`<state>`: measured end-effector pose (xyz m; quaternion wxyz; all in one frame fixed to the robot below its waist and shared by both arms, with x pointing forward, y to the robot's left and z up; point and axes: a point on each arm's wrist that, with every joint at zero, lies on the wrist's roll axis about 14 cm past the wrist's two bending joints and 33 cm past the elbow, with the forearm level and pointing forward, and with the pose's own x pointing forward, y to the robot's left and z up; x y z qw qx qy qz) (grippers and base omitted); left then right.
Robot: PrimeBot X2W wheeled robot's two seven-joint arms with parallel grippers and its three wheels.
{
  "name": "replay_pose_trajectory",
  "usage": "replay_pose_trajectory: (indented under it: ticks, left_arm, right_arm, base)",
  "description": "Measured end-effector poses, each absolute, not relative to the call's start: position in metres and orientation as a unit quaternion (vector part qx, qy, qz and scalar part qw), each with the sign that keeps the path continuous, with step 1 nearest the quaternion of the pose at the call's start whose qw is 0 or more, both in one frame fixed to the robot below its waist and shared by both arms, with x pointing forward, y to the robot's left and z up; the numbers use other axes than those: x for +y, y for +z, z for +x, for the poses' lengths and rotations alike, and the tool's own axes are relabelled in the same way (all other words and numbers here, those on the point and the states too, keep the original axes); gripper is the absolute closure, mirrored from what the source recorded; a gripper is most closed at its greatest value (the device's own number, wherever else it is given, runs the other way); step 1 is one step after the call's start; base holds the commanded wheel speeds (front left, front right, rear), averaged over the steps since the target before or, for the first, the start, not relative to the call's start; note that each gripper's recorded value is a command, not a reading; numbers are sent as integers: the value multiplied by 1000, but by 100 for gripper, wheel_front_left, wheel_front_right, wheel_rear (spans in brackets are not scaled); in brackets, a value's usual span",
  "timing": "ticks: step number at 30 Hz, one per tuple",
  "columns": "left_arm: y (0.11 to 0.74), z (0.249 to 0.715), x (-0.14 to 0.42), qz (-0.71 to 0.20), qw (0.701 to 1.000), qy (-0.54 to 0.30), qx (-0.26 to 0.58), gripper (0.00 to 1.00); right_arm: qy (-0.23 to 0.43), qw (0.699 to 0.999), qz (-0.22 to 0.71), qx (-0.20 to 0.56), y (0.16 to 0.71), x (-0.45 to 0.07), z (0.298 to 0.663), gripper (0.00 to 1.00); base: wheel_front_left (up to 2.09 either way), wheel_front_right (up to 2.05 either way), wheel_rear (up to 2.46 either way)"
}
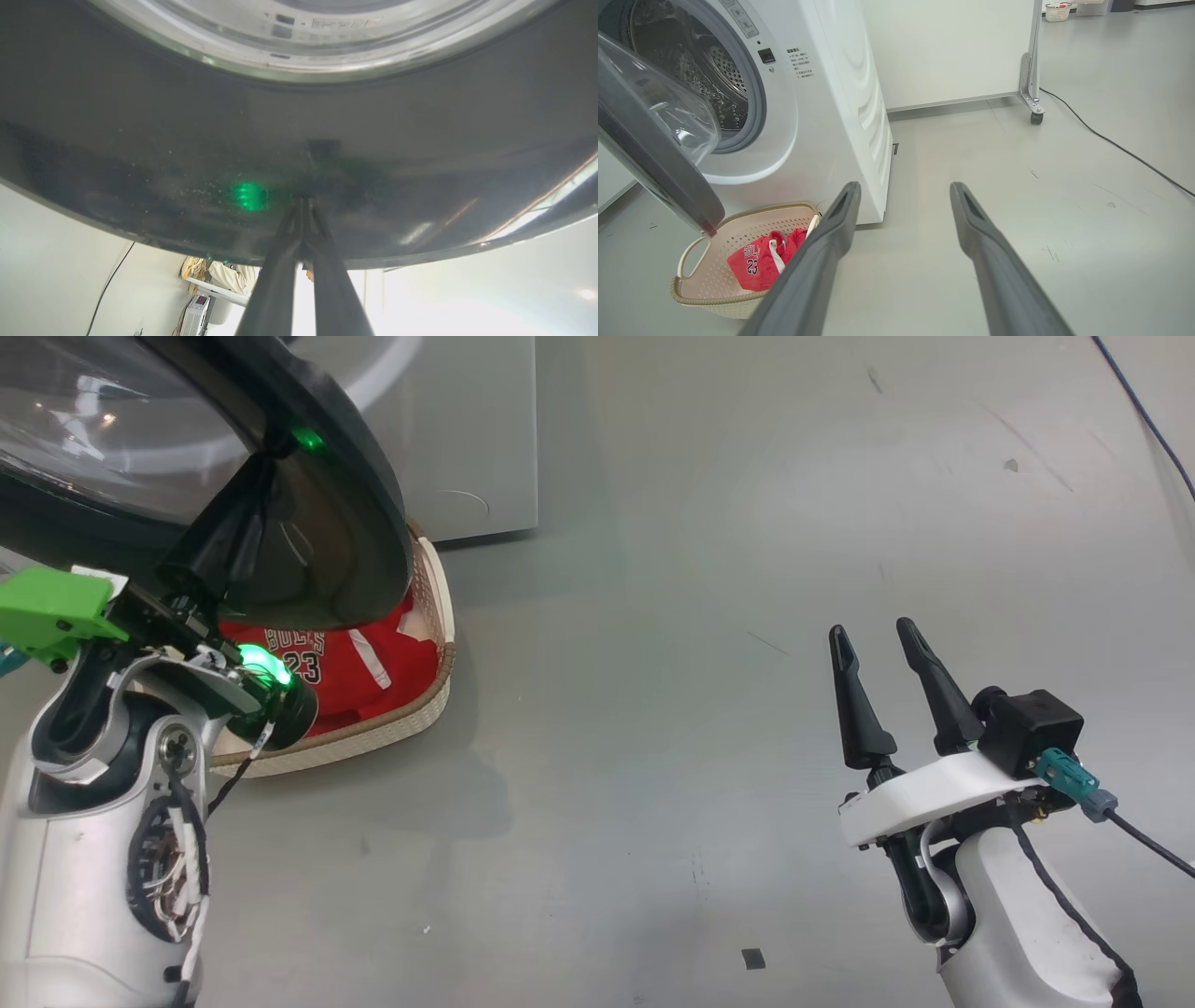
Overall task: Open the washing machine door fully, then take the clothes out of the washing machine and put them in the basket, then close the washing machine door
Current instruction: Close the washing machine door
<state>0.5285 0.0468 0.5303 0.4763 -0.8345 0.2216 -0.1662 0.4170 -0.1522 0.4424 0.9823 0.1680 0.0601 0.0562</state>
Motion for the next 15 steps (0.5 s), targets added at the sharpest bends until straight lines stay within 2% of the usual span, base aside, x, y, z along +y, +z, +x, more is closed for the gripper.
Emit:
replay_pose_trajectory:
  ticks: [8,15]
  left_arm:
    - [529,533,23,-831,469,-178,242,100]
    - [530,525,24,-825,477,-175,247,100]
  right_arm:
    - [27,984,166,55,442,-172,417,0]
    - [36,984,169,44,450,-167,422,0]
  base:
    - [0,0,0]
    - [0,0,0]
